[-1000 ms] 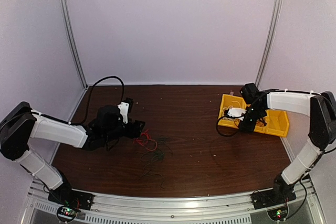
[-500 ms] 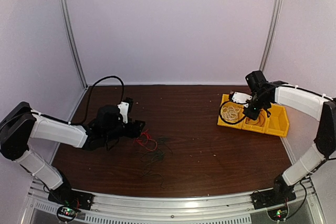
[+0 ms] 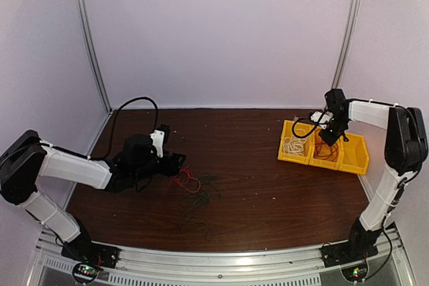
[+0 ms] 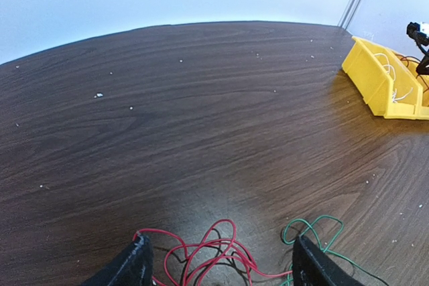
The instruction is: Untangle the cables
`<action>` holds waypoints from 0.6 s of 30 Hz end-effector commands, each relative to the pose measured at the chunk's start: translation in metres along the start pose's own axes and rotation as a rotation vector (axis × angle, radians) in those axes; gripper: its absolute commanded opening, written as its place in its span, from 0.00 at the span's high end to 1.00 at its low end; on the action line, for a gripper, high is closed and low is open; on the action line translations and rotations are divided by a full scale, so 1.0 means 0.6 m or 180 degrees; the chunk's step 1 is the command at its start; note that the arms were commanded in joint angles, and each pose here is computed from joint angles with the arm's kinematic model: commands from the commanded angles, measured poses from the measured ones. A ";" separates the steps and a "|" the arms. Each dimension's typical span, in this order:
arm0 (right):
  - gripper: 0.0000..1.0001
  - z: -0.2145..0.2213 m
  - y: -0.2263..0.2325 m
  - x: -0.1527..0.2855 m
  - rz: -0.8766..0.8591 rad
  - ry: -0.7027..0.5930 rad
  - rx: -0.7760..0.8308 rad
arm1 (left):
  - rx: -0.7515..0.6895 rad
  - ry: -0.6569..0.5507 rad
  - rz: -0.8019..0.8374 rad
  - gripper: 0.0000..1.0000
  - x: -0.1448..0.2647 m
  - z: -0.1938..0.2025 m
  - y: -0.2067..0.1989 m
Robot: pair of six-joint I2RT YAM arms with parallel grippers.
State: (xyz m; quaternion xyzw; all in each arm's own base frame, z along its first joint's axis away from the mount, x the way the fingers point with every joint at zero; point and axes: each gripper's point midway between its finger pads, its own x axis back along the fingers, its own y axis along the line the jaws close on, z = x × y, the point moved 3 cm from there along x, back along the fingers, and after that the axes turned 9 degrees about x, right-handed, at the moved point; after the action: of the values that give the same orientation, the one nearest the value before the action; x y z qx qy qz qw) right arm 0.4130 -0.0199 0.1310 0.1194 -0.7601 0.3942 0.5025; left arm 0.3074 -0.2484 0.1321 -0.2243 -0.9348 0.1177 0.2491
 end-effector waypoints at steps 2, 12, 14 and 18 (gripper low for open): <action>1.00 -0.030 0.006 -0.023 -0.0224 -0.0168 -0.0264 | 0.0050 -0.0103 0.0070 0.28 0.001 -0.012 -0.004; 0.79 -0.020 0.001 0.005 -0.0248 -0.0175 -0.0364 | -0.0022 -0.0117 -0.0044 0.27 0.014 -0.023 0.002; 0.72 -0.026 -0.009 0.043 -0.0215 -0.0283 -0.0395 | -0.0032 -0.0088 -0.0086 0.26 0.017 -0.020 0.006; 0.57 -0.047 -0.015 0.127 -0.0124 -0.0494 -0.0313 | -0.0010 0.0067 -0.0238 0.25 0.017 -0.002 0.021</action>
State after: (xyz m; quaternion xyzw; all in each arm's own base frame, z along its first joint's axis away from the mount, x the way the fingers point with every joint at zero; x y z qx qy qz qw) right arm 0.4099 -0.0049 0.1379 0.1411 -0.7813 0.3325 0.5090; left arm 0.3046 -0.2425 0.1376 -0.2152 -0.9370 0.1136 0.2506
